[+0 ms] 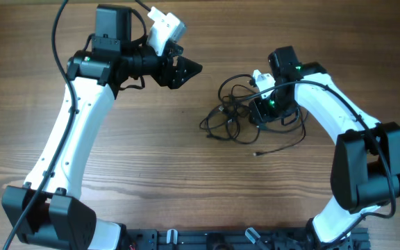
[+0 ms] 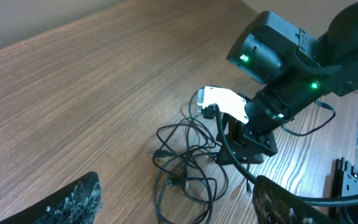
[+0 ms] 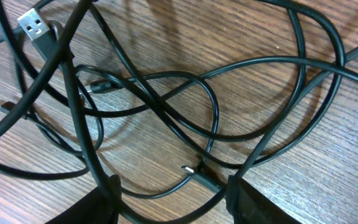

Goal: Untangle cables

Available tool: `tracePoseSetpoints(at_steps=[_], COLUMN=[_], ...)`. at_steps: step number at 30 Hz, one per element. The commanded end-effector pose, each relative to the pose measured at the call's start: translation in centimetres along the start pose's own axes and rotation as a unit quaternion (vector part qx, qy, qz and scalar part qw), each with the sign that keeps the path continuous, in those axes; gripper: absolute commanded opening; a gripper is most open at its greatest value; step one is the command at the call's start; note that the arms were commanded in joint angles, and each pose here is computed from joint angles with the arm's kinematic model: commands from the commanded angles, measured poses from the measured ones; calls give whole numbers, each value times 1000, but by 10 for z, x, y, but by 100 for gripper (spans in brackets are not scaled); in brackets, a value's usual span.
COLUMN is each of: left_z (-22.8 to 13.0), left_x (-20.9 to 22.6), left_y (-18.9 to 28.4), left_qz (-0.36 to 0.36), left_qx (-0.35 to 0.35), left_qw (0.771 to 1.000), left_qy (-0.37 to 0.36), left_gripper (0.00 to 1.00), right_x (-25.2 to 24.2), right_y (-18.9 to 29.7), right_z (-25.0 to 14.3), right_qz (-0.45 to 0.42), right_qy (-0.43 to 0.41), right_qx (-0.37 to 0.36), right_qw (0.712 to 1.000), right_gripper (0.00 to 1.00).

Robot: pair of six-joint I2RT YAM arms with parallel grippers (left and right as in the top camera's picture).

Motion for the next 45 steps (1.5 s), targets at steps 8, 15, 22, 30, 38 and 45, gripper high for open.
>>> tracePoseSetpoints(at_steps=[8,15,22,30,38,45], left_z=[-7,-13,-23,-41,-43,-49], left_x=[5,4,3,-7,-43,-49], left_y=[9,9,9,7,-23,-44], left_qz=[11,10,10,0,-39,-54], left_qx=[12,26,50,95,117,137], left_qw=[1000,999,997,992,992,989], left_qy=[24,37,56,88,35,26], left_gripper=[80,80,80,82,93,93], right_x=[-7,-6,-2,22,41,55], right_y=[-26,10,157,311,344,365], right_z=[9,31,47,51,68,82], right_qz=[6,-7,-141,-229,-169,-119], right_qy=[-2,-31,-103,-123,-111,-95], right_qx=[-8,-46,-113,-296,-390,-450], right_qw=[1000,998,978,919,898,880], right_gripper=[30,4,4,4,4,4])
Point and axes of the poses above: each gripper's point midway between its finger pads, its own y axis back along the fingers, its own x axis along the line the jaws close on, z = x × y, the point moved 6 cm from there along y, back along the fingers, and after that the axes turned 14 degrees about y, right-handed, at the moved point
